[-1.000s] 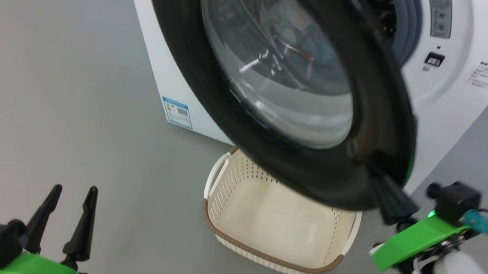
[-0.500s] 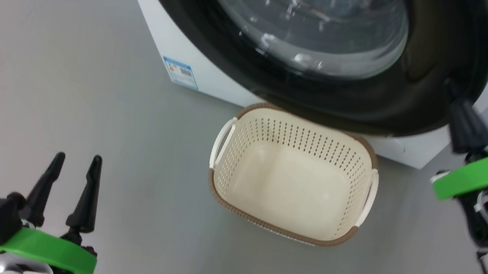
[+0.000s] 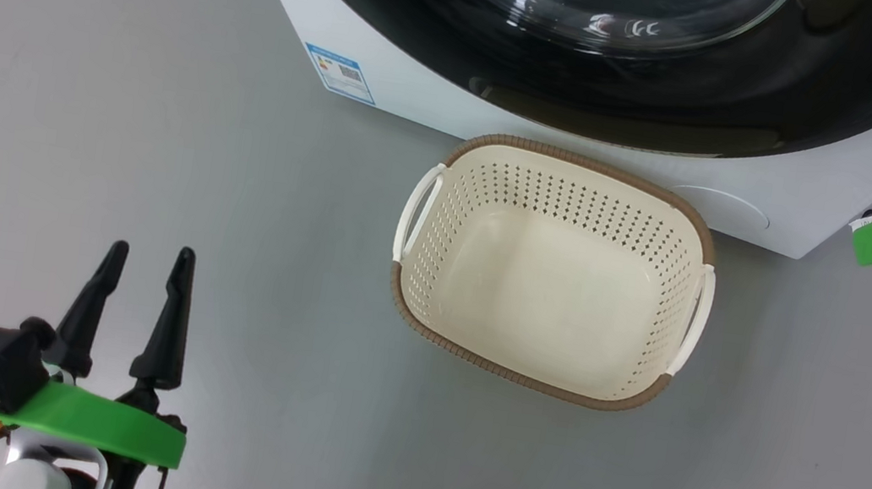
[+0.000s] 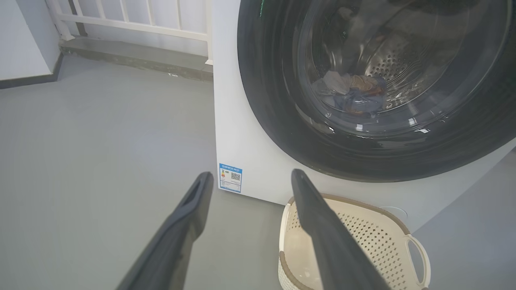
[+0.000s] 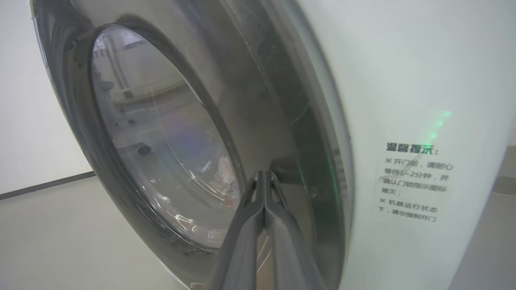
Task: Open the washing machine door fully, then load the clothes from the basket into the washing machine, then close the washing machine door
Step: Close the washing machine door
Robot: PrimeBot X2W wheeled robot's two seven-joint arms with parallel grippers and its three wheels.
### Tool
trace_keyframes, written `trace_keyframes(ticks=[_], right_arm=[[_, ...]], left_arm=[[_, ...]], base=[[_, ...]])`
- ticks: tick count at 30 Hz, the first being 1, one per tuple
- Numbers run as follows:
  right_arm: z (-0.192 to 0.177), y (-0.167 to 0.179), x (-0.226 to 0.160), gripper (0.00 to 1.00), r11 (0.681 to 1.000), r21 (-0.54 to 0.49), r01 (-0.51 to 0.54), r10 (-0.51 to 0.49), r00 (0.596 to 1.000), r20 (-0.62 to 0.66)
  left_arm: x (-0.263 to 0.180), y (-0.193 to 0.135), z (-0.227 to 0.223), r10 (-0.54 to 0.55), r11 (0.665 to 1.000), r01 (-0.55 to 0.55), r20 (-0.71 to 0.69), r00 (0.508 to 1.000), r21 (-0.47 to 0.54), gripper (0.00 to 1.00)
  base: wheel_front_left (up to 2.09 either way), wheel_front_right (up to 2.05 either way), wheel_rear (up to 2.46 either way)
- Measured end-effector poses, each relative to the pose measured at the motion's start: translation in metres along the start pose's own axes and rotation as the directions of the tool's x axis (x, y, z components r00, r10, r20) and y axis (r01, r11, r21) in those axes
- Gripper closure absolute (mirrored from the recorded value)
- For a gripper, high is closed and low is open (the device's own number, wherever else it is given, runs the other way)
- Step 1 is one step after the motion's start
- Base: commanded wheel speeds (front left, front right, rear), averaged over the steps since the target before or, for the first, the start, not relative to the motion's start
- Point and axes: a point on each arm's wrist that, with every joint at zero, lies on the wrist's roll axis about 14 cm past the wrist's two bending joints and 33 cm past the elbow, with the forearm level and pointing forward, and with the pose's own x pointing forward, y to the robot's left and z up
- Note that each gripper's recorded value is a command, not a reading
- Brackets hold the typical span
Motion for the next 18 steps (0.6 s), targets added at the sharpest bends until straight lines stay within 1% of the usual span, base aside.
trace_keyframes(ticks=[10,17,18], right_arm=[[0.007,0.003,0.0,1.0,1.0,-0.011,0.003,-0.003,1.0,-0.004],[0.024,0.003,-0.005,1.0,1.0,-0.011,0.017,-0.017,1.0,0.023],[0.024,0.003,-0.008,0.97,1.0,-0.008,0.021,-0.021,1.0,0.021]], left_arm=[[-0.002,-0.004,0.004,-0.012,1.0,0.012,0.012,1.0,-0.007,0.0],[-0.005,-0.006,0.011,-0.02,1.0,0.021,0.033,0.999,-0.012,0.0],[-0.006,-0.006,0.013,-0.022,1.0,0.022,0.039,0.999,-0.013,0.0]], base=[[0.0,0.0,0.0],[0.0,0.0,0.0],[0.0,0.0,0.0]])
